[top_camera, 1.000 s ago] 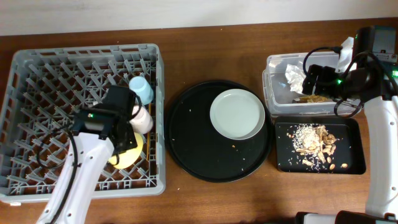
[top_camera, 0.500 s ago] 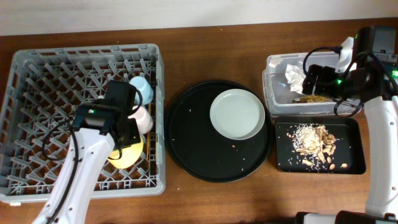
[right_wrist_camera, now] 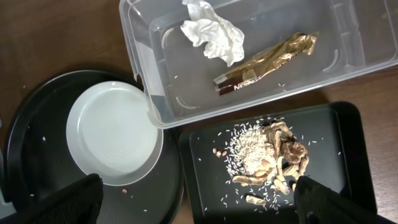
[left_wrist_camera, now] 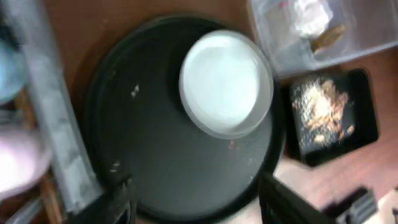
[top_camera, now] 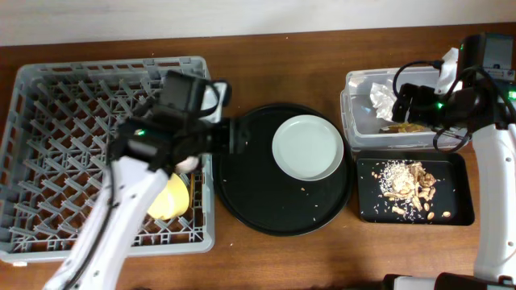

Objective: Sort waste into correct bins and load items into the dishwasher rack
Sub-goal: 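Grasp the white plate edge with the left gripper, then stand the white plate upright in the rack with the left gripper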

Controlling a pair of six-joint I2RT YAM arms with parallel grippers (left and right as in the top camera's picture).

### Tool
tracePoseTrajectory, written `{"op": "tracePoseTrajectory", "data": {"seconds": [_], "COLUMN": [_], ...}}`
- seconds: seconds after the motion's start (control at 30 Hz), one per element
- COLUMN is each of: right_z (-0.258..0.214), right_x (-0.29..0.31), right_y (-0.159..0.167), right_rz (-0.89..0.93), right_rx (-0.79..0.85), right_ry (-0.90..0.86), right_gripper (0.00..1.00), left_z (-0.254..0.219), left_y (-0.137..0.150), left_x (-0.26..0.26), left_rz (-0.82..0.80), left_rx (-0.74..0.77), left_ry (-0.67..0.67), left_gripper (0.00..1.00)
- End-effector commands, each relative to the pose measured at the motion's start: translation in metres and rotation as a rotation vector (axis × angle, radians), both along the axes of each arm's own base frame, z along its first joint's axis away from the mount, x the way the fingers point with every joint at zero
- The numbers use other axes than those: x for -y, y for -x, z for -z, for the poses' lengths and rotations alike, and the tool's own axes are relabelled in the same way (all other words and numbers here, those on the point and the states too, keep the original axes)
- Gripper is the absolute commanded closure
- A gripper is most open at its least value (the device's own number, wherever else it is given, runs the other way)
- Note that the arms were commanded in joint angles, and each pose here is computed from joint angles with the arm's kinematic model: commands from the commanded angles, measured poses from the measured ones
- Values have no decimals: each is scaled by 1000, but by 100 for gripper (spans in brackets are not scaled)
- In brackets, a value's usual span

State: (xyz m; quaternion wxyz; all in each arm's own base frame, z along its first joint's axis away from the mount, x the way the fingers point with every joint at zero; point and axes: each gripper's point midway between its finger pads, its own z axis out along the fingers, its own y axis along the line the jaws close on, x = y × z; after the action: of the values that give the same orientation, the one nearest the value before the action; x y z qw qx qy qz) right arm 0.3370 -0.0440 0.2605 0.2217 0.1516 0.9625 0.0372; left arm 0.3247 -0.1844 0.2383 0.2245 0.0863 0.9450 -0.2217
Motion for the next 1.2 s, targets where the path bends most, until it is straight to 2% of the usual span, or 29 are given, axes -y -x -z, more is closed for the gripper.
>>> {"op": "tracePoseTrajectory", "data": {"seconds": [0.0,0.1,0.2,0.27,0.4,0.43,0.5,0.57,0.6,0.63,0.67,0.73,0.77,0.83,0.87,0.9,1.0,1.07,1.17], "right_z": [-1,-1,-1,-1,-1,-1,-1,-1,-1,-1,-1,-1,-1,-1,-1,-1,-1,-1,-1], "right_x": [1,1,1,1,1,1,1,1,1,1,1,1,1,1,1,1,1,1,1], "right_y": [-1,-1,-1,-1,-1,-1,-1,-1,-1,-1,-1,-1,-1,-1,-1,-1,-1,-1,-1], "right_rz": [8,8,8,8,8,8,8,8,8,8,8,8,8,8,8,8,8,8,8], "right_rx": [4,4,4,4,4,4,4,4,4,4,4,4,4,4,4,4,4,4,4], "right_ry": [3,3,3,3,3,3,3,3,3,3,3,3,3,3,3,3,3,3,3], "right_gripper": [1,1,1,1,1,1,2,1,1,1,1,1,1,1,1,1,1,1,1], "left_z": [46,140,196,205,231,238,238,238,238,235,207,102,26,-90,-124,-129,-116,-98,-59], "left_y": [-26,-53,-70,-76,-61,-59,-58,-58,-59,-62,-77,-100,-98,-65,-51,-51,-54,-61,-84], "left_x": [76,119,124,110,105,104,106,105,104,102,87,37,-6,-89,-125,-164,-247,-281,-281], "left_rz": [95,28,-16,-60,-40,-36,-33,-33,-38,-27,-46,-226,-372,-662,-689,-684,-834,-877,-797], "left_rx": [-8,2,-19,0,-64,-77,-78,-78,-76,-62,13,216,365,611,644,581,428,336,255], "left_ry": [7,-170,-208,-283,-340,-348,-345,-345,-348,-357,-417,-555,-660,-869,-1000,-1122,-1237,-1292,-1320], "left_gripper": [42,43,46,46,48,55,80,91,100,100,100,100,100,100,100,100,100,100,100]}}
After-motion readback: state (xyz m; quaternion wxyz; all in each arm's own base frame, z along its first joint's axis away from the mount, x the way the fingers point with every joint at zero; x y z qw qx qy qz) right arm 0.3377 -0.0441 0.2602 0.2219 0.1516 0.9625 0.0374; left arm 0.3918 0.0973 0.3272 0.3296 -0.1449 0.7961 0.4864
